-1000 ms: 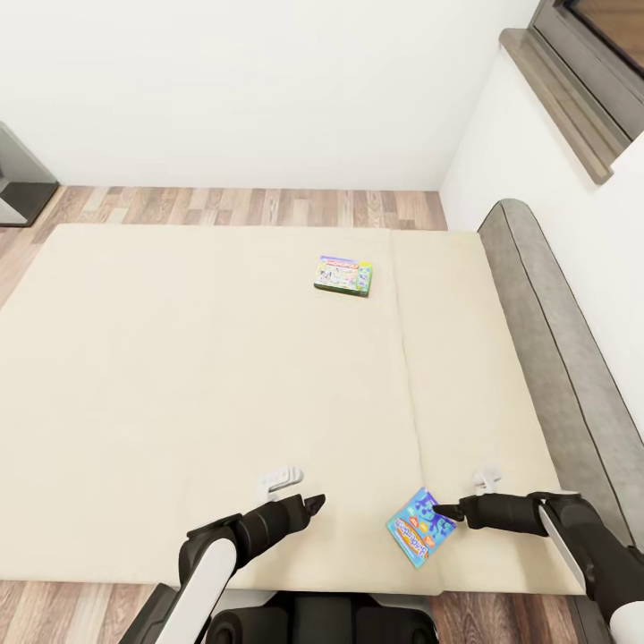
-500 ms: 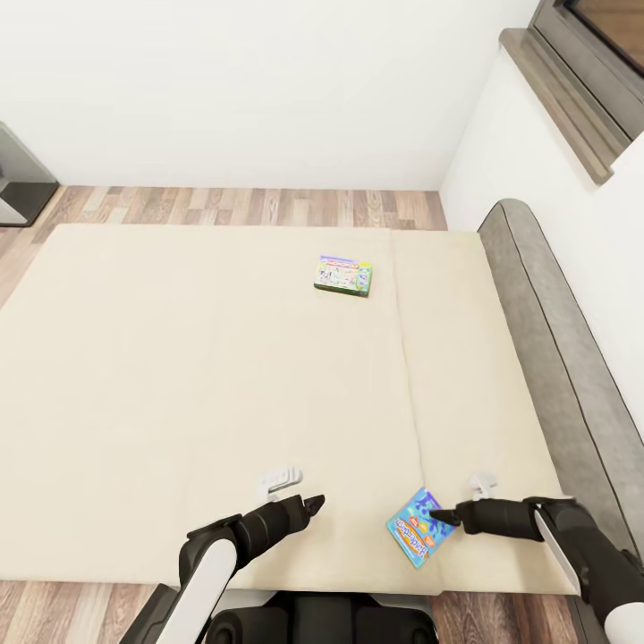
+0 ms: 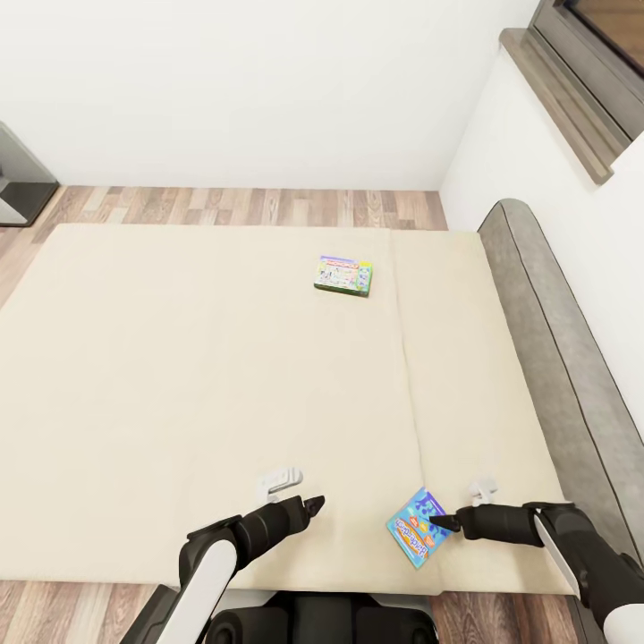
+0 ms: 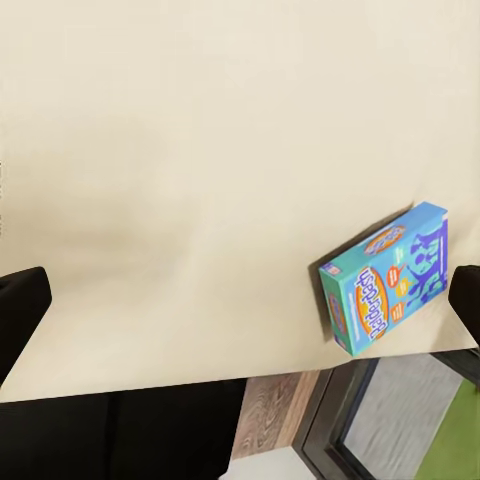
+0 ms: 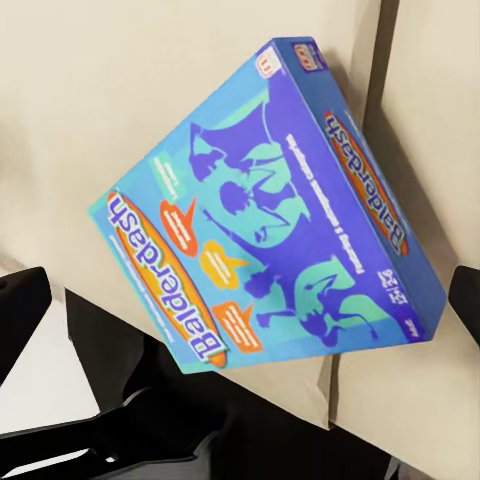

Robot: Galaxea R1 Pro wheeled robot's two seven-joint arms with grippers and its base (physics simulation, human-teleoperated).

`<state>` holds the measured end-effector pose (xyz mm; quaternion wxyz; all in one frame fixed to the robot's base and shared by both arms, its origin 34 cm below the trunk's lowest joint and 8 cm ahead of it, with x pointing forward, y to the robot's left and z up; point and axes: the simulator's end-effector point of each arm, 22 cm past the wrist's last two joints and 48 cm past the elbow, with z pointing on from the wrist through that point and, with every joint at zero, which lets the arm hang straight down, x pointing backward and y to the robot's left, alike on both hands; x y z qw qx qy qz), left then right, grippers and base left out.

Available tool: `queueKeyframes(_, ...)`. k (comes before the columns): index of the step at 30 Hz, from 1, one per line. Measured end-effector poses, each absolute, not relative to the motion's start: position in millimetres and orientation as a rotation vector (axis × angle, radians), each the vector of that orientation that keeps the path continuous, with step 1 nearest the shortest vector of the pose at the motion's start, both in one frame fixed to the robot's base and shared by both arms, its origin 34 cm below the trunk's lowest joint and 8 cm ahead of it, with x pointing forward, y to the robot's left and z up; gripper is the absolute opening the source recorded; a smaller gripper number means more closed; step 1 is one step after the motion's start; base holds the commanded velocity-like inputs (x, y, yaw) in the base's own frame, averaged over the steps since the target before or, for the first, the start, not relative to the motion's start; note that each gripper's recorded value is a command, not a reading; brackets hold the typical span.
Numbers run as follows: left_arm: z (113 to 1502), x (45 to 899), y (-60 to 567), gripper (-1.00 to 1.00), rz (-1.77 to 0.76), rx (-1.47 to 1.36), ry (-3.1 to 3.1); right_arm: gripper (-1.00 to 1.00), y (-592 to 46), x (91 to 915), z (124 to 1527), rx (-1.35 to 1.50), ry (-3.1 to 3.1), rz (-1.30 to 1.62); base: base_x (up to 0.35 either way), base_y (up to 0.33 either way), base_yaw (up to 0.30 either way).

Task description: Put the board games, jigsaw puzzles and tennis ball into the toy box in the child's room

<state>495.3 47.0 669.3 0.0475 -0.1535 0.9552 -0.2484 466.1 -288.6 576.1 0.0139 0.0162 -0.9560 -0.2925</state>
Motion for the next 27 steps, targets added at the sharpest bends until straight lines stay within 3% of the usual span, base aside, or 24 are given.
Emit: queueKeyframes(27, 667.4, 492.4, 47.4, 1.00, -0.754, -0.471, 2.921, 1.00, -291.4, 469.9, 576.0, 0.033, -2.985, -0.911, 0.000, 0.000, 0.000)
